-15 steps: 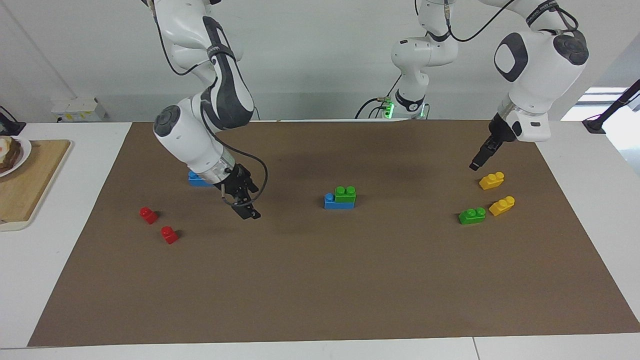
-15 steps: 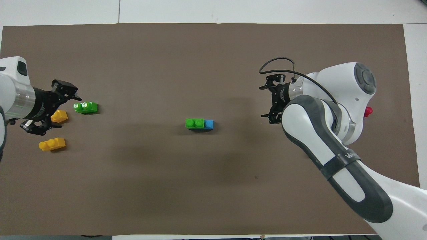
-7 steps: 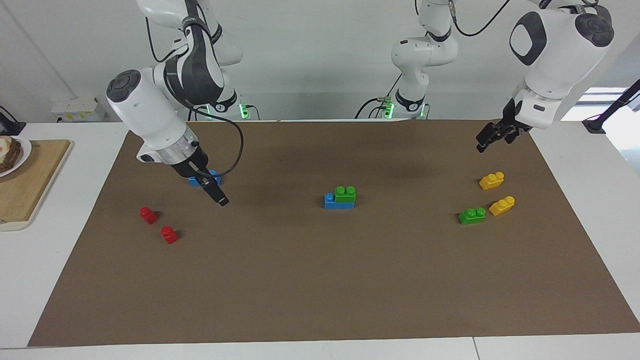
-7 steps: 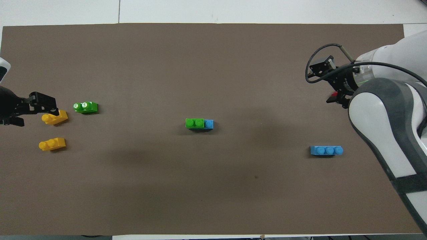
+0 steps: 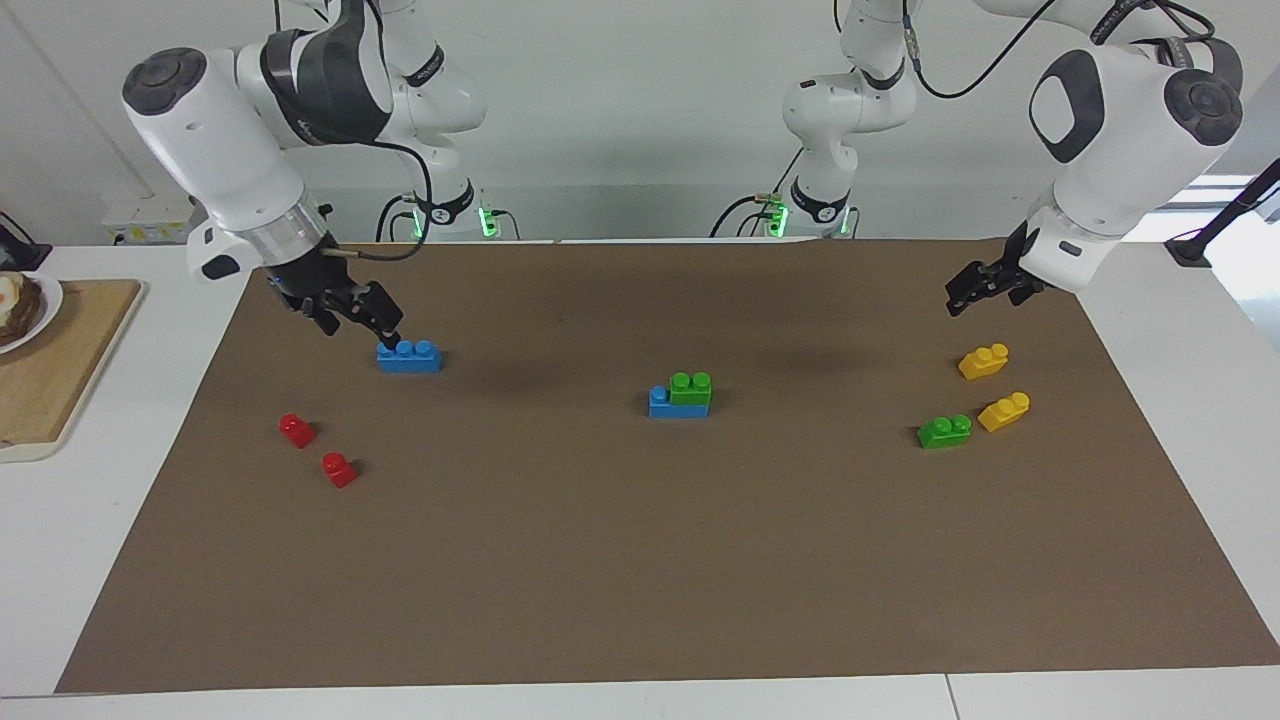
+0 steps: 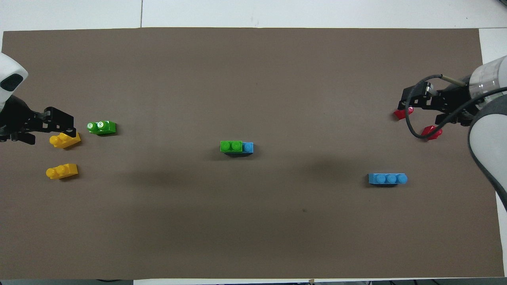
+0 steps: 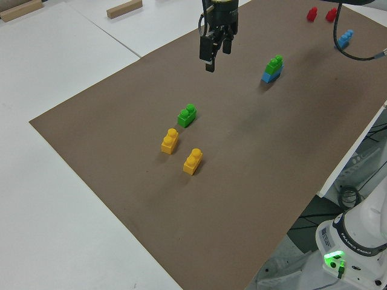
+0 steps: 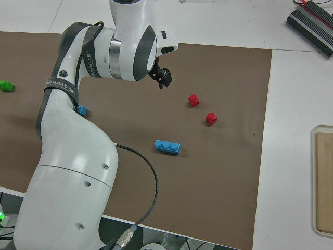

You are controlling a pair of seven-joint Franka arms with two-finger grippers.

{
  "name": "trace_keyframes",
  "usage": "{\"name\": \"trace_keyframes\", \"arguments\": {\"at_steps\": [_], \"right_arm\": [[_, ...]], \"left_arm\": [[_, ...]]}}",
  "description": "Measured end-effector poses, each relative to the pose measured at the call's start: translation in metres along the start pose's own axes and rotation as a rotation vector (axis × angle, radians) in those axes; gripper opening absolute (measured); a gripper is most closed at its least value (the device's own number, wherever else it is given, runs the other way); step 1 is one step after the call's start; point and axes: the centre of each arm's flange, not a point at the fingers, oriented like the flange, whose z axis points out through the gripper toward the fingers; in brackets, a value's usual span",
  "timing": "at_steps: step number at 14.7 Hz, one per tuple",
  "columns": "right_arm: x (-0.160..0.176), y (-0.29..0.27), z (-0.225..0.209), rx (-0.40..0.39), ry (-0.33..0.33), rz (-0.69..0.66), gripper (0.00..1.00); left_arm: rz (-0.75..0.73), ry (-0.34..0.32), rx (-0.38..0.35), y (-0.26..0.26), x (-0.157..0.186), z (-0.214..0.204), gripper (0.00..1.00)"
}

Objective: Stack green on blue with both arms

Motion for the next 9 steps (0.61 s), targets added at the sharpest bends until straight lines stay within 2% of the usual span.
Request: {"name": "trace_keyframes", "arguments": {"at_steps": [3,6,9], "right_arm": [[-0.002,0.011,-0.002,-0.059,-0.01,-0.08,1.0],[-0.002,0.012,-0.006,-0.076,-0.011,-0.094,1.0],[-0.002,0.016,-0.008,-0.105,-0.003,-0.096,1.0]], "left_arm": [[0.042,-0.015,0.013,0.023,-0.021,0.003,1.0],[0.043,0.03,0.01,0.023,-0.026,0.005,1.0],[0.037,0.041,0.008,0.02,-0.024,0.006,1.0]]}}
